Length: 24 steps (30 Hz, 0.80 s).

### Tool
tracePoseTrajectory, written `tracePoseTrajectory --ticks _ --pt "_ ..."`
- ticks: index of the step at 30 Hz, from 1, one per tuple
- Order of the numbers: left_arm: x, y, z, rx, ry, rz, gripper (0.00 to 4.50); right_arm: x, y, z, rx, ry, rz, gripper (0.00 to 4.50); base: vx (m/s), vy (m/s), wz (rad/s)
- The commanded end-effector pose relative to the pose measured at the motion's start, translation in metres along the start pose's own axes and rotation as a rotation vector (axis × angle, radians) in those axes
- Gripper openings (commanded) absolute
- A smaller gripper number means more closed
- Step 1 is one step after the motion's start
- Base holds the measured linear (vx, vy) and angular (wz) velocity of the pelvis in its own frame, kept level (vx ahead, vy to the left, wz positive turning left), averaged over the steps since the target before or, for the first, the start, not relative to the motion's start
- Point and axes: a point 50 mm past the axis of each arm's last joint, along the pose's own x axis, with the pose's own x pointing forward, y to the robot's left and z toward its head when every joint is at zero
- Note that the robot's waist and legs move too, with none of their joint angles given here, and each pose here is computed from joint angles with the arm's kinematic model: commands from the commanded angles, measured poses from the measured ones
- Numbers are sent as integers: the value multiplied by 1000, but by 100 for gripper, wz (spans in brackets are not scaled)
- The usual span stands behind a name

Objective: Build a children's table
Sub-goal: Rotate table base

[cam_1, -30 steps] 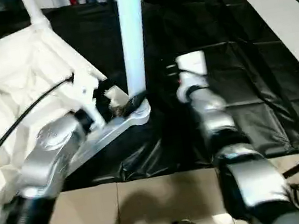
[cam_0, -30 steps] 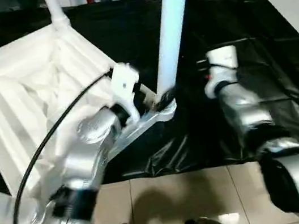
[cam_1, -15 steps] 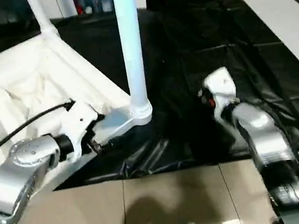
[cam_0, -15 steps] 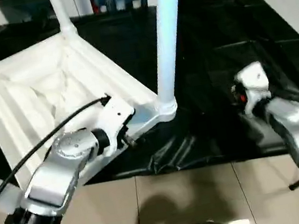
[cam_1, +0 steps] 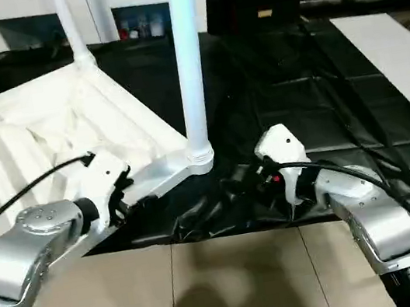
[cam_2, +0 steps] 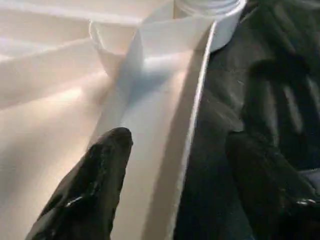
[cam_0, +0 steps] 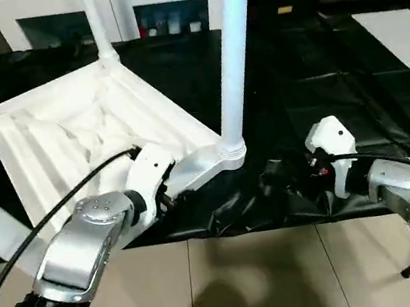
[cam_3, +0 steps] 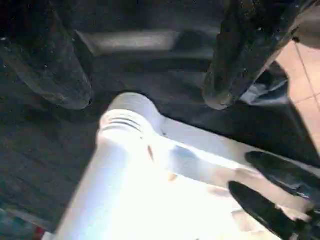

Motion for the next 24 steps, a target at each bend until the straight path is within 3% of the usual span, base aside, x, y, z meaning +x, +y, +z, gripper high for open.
tracePoseTrajectory --ticks 1,13,18,19,21,23,24 --pt "4 4 0 16 14 19 309 1 6 -1 -1 23 18 400 0 0 0" --pt "28 17 -16 65 107 20 200 1 9 -2 25 42 -15 400 0 0 0" --pt "31 20 -5 130 49 -20 178 -1 8 -1 33 43 -33 400 0 0 0" --pt "31 21 -2 169 31 -27 150 -1 8 -1 29 47 -34 400 0 0 0" --pt "33 21 6 256 -27 -73 143 -2 8 -1 27 49 -36 400 0 0 0" --pt "33 21 7 270 -36 -76 137 -2 8 -1 27 49 -37 400 0 0 0" --pt "33 21 10 292 -53 -82 107 -2 7 -1 27 49 -40 400 0 0 0"
